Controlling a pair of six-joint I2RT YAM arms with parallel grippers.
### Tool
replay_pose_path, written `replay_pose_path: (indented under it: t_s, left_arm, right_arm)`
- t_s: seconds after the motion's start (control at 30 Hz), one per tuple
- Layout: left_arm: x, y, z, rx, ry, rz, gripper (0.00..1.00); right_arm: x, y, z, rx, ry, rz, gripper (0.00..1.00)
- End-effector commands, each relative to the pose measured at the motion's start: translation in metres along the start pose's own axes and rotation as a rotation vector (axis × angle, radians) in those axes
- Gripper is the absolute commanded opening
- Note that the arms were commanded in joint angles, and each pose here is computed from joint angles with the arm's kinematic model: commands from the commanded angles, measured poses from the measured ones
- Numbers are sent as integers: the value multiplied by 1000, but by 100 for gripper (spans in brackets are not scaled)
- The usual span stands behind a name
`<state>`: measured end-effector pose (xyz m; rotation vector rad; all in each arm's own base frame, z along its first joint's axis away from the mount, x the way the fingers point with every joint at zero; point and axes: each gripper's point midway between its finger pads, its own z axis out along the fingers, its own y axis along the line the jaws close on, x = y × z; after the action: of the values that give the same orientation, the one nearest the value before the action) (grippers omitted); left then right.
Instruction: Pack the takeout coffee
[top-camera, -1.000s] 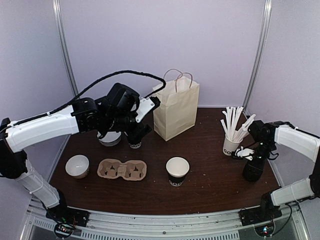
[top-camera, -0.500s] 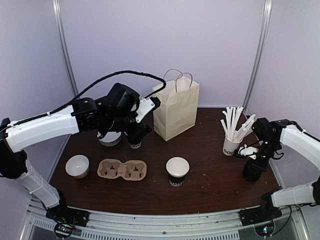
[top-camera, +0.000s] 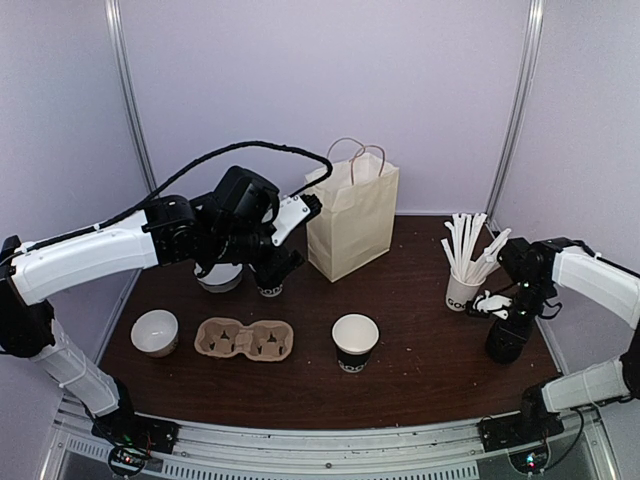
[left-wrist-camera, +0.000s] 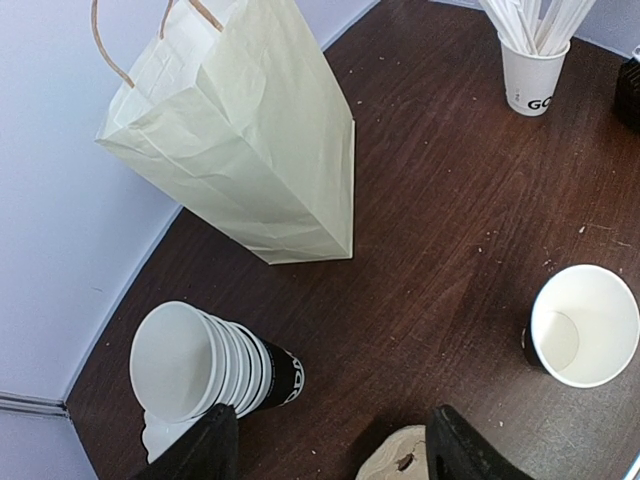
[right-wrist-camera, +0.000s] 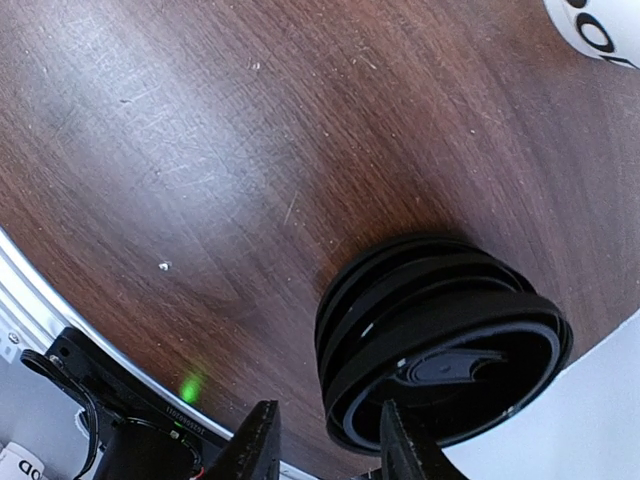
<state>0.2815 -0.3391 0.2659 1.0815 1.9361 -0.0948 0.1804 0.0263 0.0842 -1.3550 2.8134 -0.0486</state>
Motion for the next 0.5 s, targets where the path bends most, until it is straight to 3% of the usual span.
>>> replay_pose_path:
  t_s: [0.0,0.47]
  left_arm:
    - [-6,0,1,0,-23,3,68]
    - [-8,-1,-3,10,-33,8,68]
  right_arm:
    - [-13,-13,-1,17,-6,20,36]
    - [-11,-17,13,13,47,56,24]
